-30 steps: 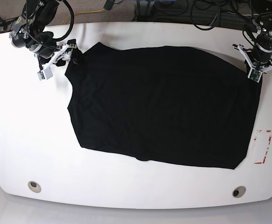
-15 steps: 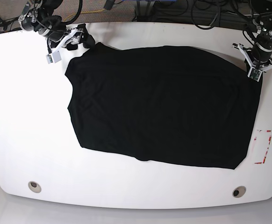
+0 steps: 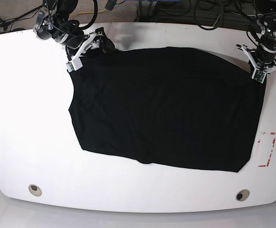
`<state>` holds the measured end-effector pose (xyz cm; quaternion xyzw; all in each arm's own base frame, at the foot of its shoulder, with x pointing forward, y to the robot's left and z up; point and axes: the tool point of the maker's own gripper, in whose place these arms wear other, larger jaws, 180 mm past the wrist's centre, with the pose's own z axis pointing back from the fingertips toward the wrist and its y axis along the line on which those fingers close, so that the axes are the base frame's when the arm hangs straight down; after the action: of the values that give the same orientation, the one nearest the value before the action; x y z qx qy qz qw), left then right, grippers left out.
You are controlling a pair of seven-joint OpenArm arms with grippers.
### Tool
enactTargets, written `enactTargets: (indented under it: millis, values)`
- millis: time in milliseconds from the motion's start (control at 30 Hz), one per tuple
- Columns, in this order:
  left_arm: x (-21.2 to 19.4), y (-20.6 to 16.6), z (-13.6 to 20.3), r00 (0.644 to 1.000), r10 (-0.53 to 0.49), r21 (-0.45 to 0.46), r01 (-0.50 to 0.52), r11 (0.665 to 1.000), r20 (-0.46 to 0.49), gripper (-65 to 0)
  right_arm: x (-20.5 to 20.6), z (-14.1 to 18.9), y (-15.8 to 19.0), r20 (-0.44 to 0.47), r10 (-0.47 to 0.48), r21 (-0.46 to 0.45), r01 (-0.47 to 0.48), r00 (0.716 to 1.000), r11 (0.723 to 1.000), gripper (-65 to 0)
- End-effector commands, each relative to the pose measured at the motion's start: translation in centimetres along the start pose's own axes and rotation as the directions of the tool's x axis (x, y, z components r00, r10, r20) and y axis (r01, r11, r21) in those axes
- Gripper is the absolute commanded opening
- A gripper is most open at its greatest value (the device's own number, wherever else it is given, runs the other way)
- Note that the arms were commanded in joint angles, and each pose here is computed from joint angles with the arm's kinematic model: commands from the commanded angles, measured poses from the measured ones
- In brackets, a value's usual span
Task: Fold the T-shirt properly
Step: 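Release the shirt and reposition both grippers at its edges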
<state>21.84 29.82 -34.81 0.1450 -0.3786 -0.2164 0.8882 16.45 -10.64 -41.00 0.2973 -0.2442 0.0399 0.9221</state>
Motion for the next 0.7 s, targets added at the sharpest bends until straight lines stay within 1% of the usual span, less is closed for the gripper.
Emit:
enactTargets:
  millis: [0, 67, 133, 200, 233, 333, 533, 667]
  values:
    - [0.8, 0.9, 0.3, 1.000, -0.010, 0.023, 0.009, 1.000, 0.028, -65.0, -1.3, 0.0, -0.1, -0.058, -0.003, -0.016, 0.002, 0.998, 1.000, -31.5]
    - [0.8, 0.9, 0.3, 1.000, -0.010, 0.023, 0.009, 1.000, 0.028, -65.0, -1.3, 0.0, -0.1, -0.058, -0.003, -0.016, 0.002, 0.998, 1.000, -39.5]
    - [0.8, 0.8, 0.3, 1.000, -0.009, 0.022, 0.008, 1.000, 0.029, -65.0, -1.3, 0.0, -0.1, -0.058, -0.003, -0.016, 0.002, 0.998, 1.000, -49.1]
    - [0.8, 0.8, 0.3, 1.000, -0.009, 0.022, 0.008, 1.000, 0.029, -65.0, -1.3, 0.0, -0.1, -0.058, -0.002, -0.015, 0.002, 0.998, 1.000, -54.5]
    - [0.8, 0.8, 0.3, 1.000, -0.009, 0.022, 0.008, 1.000, 0.029, -65.0, -1.3, 0.0, -0.1, -0.058, -0.002, -0.015, 0.002, 0.998, 1.000, -58.5]
    - [0.8, 0.8, 0.3, 1.000, -0.009, 0.022, 0.008, 1.000, 0.029, -65.0, -1.3, 0.1, -0.1, -0.058, 0.001, -0.017, -0.002, 0.998, 1.000, -65.0]
    - [1.1, 0.9, 0.3, 0.999, -0.011, 0.024, 0.010, 1.000, 0.036, -65.0, -1.8, 0.7, 0.0, -0.066, 0.006, -0.021, -0.007, 0.998, 1.000, -65.0]
    - [2.4, 1.9, 0.1, 0.998, -0.006, 0.052, 0.003, 0.999, 0.070, -65.0, -1.3, 2.5, 0.4, -0.058, 0.073, -0.059, -0.077, 0.996, 0.995, -65.0]
